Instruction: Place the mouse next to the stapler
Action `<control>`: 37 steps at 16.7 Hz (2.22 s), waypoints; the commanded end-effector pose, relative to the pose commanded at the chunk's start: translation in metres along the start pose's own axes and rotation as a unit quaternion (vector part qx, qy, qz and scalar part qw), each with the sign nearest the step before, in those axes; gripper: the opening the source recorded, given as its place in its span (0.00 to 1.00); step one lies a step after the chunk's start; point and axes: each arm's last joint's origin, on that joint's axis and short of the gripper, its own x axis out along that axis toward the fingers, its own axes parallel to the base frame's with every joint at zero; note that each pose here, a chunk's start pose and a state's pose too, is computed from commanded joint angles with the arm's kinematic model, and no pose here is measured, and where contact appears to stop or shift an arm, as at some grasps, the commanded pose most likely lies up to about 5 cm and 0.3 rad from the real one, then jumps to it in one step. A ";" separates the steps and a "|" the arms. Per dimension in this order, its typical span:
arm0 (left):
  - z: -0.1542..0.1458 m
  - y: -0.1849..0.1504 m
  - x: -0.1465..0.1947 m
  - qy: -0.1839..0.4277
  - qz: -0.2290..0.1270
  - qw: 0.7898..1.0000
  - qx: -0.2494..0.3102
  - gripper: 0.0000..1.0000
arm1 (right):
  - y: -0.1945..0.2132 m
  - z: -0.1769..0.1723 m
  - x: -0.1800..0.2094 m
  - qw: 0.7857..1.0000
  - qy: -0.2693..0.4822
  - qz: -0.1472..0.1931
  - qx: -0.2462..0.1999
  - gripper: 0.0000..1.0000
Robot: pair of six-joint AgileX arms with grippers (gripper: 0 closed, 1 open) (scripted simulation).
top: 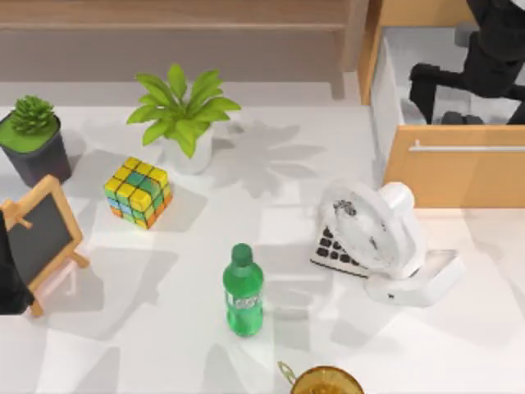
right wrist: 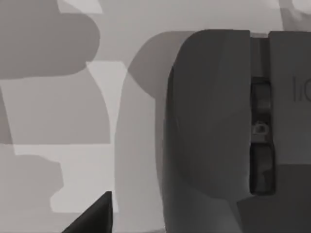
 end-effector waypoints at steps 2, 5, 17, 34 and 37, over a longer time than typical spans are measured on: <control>0.000 0.000 0.000 0.000 0.000 1.000 0.000 1.00 | 0.000 0.000 0.000 1.000 0.000 0.000 0.000 1.00; 0.000 0.000 0.000 0.000 0.000 1.000 0.000 1.00 | -0.002 0.001 0.000 1.000 0.000 0.000 0.001 1.00; 0.000 0.000 0.000 0.000 0.000 1.000 0.000 1.00 | -0.002 -0.002 0.009 1.000 0.000 -0.001 0.000 1.00; 0.000 0.000 0.000 0.000 0.000 1.000 0.000 1.00 | 0.000 0.000 0.030 1.000 0.000 0.000 0.000 0.70; 0.000 0.000 0.000 0.000 0.000 1.000 0.000 1.00 | 0.000 0.000 0.030 1.000 0.000 0.000 0.000 0.47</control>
